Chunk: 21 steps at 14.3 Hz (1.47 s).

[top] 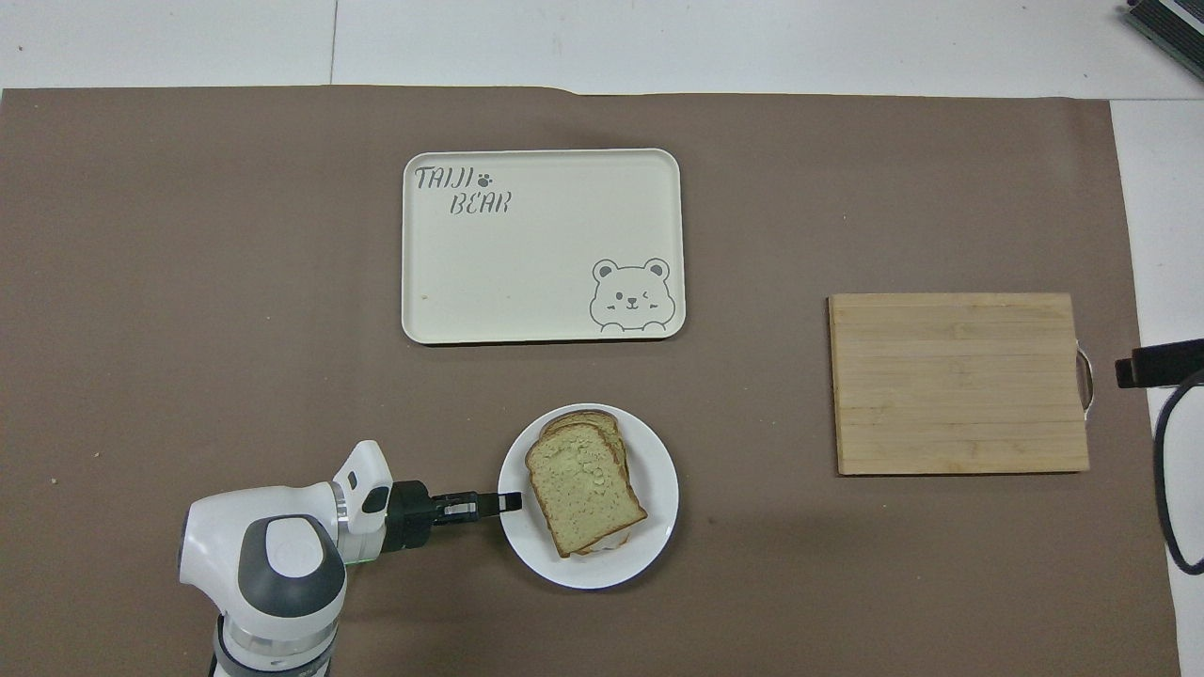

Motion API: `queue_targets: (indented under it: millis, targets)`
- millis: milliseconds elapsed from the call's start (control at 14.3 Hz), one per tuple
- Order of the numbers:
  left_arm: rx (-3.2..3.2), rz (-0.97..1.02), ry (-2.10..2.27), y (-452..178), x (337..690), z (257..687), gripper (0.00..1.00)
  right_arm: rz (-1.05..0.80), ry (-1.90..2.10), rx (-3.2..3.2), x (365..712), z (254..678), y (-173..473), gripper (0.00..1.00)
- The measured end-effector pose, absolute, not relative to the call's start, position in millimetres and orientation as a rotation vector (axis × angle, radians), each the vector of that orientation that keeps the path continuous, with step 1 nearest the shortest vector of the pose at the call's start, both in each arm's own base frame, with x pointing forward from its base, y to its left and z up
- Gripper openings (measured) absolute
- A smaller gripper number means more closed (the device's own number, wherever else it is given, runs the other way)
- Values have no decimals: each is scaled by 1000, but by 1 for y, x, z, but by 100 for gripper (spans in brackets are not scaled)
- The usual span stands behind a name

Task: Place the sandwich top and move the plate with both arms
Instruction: 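Move the left gripper to the plate rim nearest the robot, then push the plate with the left gripper onto the cream tray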

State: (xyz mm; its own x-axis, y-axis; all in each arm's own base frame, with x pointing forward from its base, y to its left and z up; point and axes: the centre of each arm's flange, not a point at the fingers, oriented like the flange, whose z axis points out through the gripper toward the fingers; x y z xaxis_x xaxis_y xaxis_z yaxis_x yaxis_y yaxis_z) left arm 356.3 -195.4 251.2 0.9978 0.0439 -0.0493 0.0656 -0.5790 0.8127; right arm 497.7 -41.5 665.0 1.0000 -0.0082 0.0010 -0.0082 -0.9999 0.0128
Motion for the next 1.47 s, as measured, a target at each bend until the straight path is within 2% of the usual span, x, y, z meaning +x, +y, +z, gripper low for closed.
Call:
queue_targets:
  millis: [419,698,1047,1257,1466]
  targets:
    - [2179,8,94,-189,365,259,4,2,-13,3129,498,665,-42,100]
    - [2053,35,135,-166,395,280,4,2,-12,3129,498,665,-41,100]
    - [1980,116,30,-130,463,322,4,2,-12,3129,498,665,-41,100]
    - [2020,154,-38,-126,504,332,4,2,-12,3129,498,665,-41,100]
    - [2123,184,-72,-128,562,339,4,2,-21,3129,497,665,-44,100]
